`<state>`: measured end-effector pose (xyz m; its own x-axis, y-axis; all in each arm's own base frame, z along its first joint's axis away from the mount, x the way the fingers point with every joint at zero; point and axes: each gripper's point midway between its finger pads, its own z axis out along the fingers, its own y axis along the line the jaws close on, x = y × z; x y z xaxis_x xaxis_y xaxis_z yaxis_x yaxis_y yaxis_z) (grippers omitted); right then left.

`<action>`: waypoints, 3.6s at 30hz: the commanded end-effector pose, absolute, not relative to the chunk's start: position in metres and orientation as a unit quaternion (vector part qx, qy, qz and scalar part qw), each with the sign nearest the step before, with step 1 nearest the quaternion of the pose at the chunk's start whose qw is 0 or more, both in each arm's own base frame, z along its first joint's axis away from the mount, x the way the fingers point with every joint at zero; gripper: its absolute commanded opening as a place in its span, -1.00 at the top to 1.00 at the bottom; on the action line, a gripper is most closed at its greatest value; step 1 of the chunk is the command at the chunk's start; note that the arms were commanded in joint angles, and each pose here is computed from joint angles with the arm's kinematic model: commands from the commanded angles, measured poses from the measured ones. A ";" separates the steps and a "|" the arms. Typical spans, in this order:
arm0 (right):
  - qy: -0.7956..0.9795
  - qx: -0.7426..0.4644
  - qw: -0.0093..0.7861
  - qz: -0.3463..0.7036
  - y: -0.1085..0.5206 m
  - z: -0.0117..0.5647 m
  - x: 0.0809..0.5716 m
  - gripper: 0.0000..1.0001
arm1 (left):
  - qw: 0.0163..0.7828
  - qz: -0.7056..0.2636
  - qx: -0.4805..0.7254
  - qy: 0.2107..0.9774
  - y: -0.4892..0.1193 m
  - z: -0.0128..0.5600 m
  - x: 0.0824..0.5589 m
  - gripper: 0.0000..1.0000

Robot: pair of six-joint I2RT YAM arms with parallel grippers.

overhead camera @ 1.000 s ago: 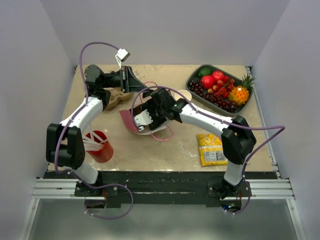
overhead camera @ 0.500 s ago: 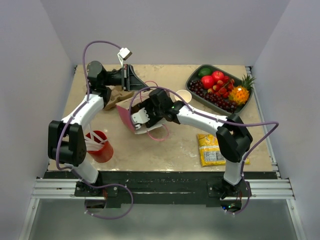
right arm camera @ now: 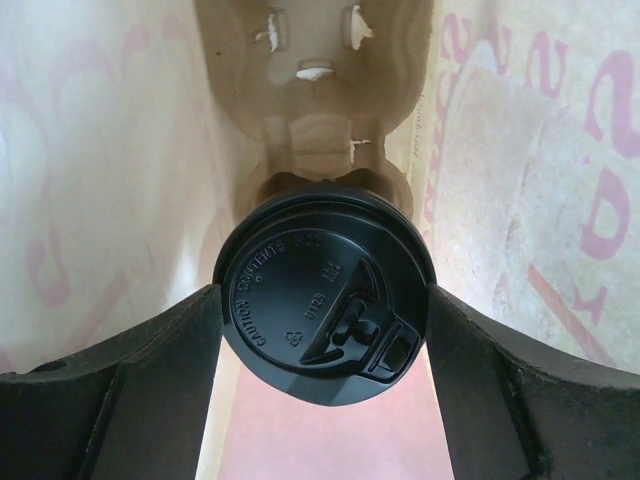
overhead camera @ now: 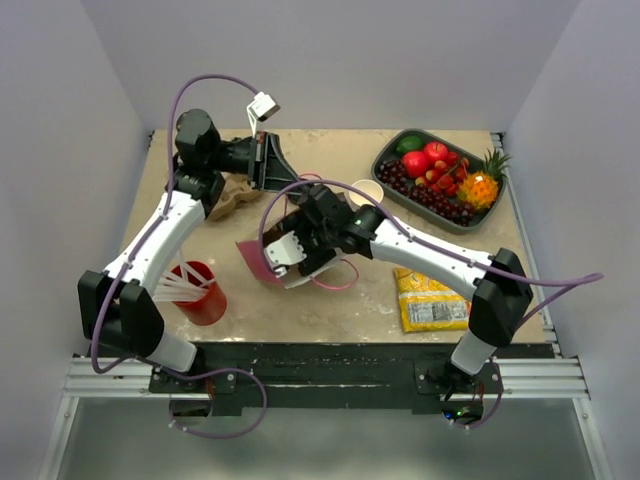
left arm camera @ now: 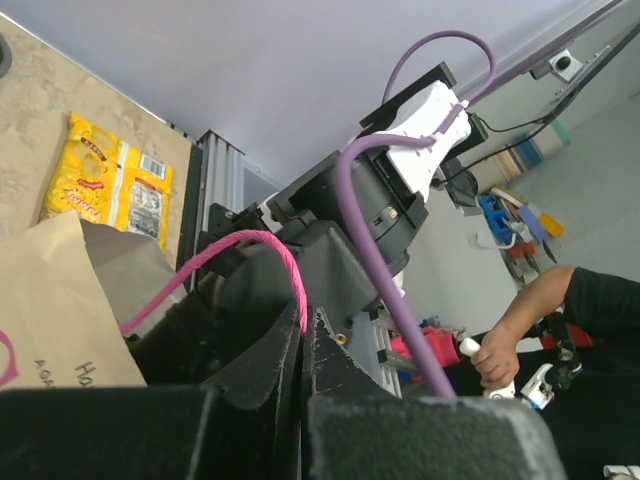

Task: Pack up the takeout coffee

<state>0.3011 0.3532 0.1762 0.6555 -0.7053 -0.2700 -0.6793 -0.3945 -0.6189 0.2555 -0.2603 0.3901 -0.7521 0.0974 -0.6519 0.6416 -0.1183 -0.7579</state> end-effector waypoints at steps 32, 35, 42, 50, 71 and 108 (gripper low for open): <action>0.485 -0.842 0.217 0.089 0.357 0.109 0.317 1.00 | 0.273 -0.663 0.190 0.671 -0.190 0.354 0.385 -0.15; 0.490 -0.835 0.237 0.088 0.361 0.123 0.322 0.81 | 0.279 -0.661 0.198 0.668 -0.190 0.357 0.381 -0.21; 0.482 -0.820 0.296 0.086 0.365 0.167 0.324 0.09 | 0.291 -0.658 0.220 0.658 -0.189 0.365 0.378 -0.28; 0.488 -0.801 0.333 0.095 0.370 0.198 0.324 -0.39 | 0.294 -0.657 0.229 0.655 -0.189 0.367 0.377 -0.30; 0.503 -0.776 0.370 0.089 0.373 0.229 0.329 -0.98 | 0.308 -0.654 0.235 0.649 -0.189 0.363 0.397 -0.57; 0.482 -0.610 0.627 0.056 0.385 0.400 0.364 -0.98 | 0.594 -0.455 0.227 0.624 -0.140 0.462 0.507 -0.94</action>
